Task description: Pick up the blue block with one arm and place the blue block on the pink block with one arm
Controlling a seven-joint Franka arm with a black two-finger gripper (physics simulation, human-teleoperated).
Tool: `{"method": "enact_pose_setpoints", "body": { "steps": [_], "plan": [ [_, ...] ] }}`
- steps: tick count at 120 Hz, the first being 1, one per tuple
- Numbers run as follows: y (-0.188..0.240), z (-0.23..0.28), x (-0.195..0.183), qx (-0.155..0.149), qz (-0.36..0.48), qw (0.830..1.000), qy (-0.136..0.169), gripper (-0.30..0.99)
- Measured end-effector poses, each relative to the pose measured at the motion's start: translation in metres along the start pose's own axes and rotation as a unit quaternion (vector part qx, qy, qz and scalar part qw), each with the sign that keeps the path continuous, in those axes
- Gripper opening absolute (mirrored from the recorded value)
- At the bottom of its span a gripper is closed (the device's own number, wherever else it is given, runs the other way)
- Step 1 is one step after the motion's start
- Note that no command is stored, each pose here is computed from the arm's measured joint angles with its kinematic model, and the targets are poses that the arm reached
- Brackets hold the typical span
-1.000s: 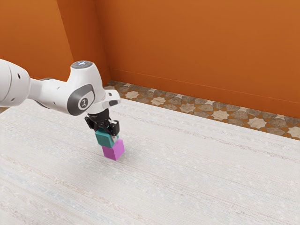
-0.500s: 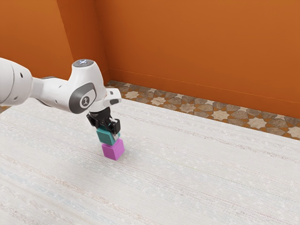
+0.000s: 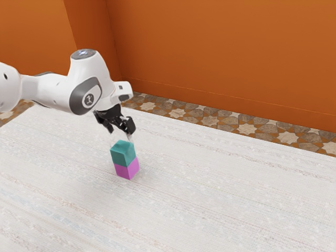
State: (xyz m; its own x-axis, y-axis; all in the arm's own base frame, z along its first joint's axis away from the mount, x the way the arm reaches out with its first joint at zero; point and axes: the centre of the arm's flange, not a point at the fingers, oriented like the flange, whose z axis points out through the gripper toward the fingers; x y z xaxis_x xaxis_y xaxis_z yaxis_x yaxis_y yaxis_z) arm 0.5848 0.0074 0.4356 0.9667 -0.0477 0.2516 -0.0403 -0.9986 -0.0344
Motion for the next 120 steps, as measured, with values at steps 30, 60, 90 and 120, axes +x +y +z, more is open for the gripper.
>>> {"method": "enact_pose_setpoints", "body": {
  "steps": [30, 60, 90, 120],
  "plan": [
    [0.034, -0.261, -0.008, -0.052, -0.172, 0.978, 0.107, 0.67],
    [-0.007, -0.311, -0.059, -0.034, -0.428, 0.903, -0.031, 0.69],
    [-0.032, -0.257, -0.065, 0.044, -0.575, 0.809, -0.111, 0.69],
    [-0.043, -0.229, -0.071, 0.081, -0.659, 0.738, -0.123, 0.69]
  ]
}}
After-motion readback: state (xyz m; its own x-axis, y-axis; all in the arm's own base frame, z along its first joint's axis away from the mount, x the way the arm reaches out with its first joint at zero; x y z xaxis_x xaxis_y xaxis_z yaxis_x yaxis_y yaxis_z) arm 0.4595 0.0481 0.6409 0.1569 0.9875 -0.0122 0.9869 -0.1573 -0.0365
